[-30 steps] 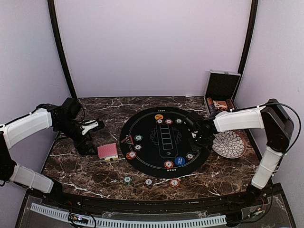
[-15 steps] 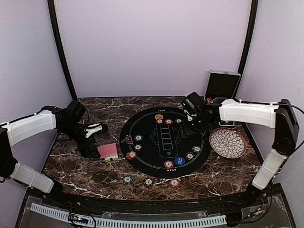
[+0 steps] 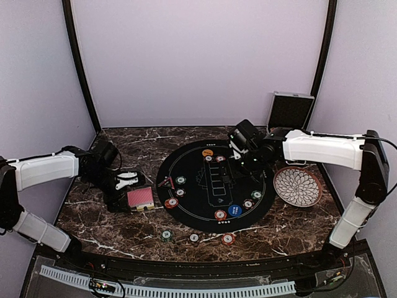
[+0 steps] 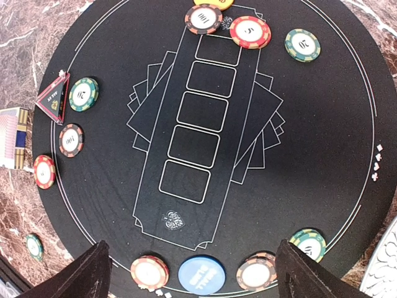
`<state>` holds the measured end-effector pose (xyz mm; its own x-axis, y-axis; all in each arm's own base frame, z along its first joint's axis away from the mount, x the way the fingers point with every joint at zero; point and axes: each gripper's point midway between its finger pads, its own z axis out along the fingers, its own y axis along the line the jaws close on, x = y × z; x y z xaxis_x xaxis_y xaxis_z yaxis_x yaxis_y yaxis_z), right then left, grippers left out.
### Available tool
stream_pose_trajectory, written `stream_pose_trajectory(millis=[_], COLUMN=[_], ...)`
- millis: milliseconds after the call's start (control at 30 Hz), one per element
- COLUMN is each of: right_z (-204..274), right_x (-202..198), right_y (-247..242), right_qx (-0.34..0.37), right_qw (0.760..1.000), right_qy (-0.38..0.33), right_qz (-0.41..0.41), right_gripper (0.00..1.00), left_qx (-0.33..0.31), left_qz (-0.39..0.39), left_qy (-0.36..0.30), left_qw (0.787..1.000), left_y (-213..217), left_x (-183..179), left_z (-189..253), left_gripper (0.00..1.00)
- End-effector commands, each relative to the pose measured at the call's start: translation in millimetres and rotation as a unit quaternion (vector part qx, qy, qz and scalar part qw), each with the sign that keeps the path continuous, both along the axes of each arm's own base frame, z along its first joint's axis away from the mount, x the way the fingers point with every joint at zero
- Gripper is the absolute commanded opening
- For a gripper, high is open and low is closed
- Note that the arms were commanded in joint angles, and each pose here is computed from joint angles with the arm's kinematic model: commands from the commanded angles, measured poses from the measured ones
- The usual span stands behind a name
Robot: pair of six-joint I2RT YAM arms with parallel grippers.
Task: Distribute texas hold em gaming equipment
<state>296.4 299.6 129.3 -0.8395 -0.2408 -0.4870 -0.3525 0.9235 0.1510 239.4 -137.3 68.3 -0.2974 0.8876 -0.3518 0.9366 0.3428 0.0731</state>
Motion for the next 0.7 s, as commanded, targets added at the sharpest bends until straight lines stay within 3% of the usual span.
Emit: stream_pose_trajectory(millis=[0, 667], right_z=[13.3, 21.1], right_x=[1.2, -4.2], right_y=[11.5, 5.8], right_qx=[0.028, 0.031], right_qw=[1.0, 0.999], right_qy=[-0.009, -0.017], right_qz=[0.0, 0.004], right_gripper=[0.94, 0.99], left_qx=[0.017, 0.016], left_qz=[-0.035, -0.048], left_qy=[-0.027, -0.029], left_qw=[0.999, 0.998], left_y=[1.1, -3.2], left_x=[6.7, 14.1], left_z=[-5.2, -19.7], left_gripper=[0.99, 0.99])
